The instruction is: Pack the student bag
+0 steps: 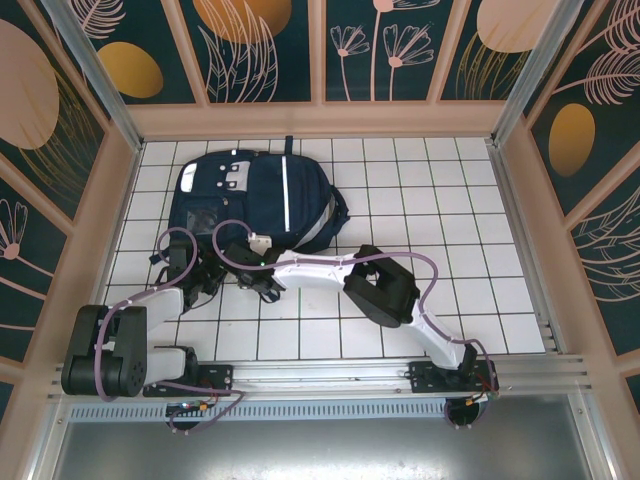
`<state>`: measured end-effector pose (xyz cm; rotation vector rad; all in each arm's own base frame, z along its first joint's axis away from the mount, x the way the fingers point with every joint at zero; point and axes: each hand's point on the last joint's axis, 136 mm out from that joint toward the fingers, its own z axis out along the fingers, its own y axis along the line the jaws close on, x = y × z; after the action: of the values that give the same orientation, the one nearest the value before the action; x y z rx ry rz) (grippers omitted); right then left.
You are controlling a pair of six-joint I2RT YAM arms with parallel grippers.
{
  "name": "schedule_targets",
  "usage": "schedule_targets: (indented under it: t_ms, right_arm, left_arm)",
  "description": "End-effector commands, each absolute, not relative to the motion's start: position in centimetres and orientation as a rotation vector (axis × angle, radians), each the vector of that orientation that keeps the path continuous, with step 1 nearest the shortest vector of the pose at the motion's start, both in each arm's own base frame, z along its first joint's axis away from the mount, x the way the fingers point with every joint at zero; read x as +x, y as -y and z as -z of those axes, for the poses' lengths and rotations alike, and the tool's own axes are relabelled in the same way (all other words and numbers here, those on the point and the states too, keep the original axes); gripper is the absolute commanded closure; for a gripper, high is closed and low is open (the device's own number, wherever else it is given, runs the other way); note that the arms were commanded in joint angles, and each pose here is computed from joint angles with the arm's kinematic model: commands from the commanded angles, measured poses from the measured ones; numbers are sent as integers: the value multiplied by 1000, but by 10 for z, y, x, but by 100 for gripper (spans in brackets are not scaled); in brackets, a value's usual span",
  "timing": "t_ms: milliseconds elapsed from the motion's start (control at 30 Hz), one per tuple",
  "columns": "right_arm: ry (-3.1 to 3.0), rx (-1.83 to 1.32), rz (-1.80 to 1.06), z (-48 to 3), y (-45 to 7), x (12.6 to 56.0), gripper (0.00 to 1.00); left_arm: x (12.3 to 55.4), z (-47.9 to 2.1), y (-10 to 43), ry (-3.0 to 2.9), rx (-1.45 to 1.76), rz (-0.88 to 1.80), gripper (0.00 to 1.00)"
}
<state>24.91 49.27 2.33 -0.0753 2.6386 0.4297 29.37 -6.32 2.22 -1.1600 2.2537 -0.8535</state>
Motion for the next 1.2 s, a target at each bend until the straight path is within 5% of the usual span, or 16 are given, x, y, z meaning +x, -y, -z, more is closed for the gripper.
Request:
schedule_targets:
  t_ms: [0,67,167,367,833,1167]
  right_arm:
    - [-2670,-127,-287,-5,-476,243,70]
    - [-2671,-140,-269,-3,-476,242,72]
    - [-2664,-153,-279,-3,-478,241,92]
    - [-2666,-161,-251,4,-473,241,100]
    - [-2621,-148,-173,-40,-447,253,100]
    - [-2642,-56,-4,-42,-366,260,100]
  left_arm:
    - [289,-13,64,-2304,-1159,826,100]
    - [289,-13,64,-2305,-1160,827,100]
    - [290,-13,65,-2307,-1159,830,100]
    - [289,-13,65,-2308,-1157,830,100]
    - [280,-22,31,-2243,-1240,592,100]
    - [266,-30,0,-2177,-1293,379,100]
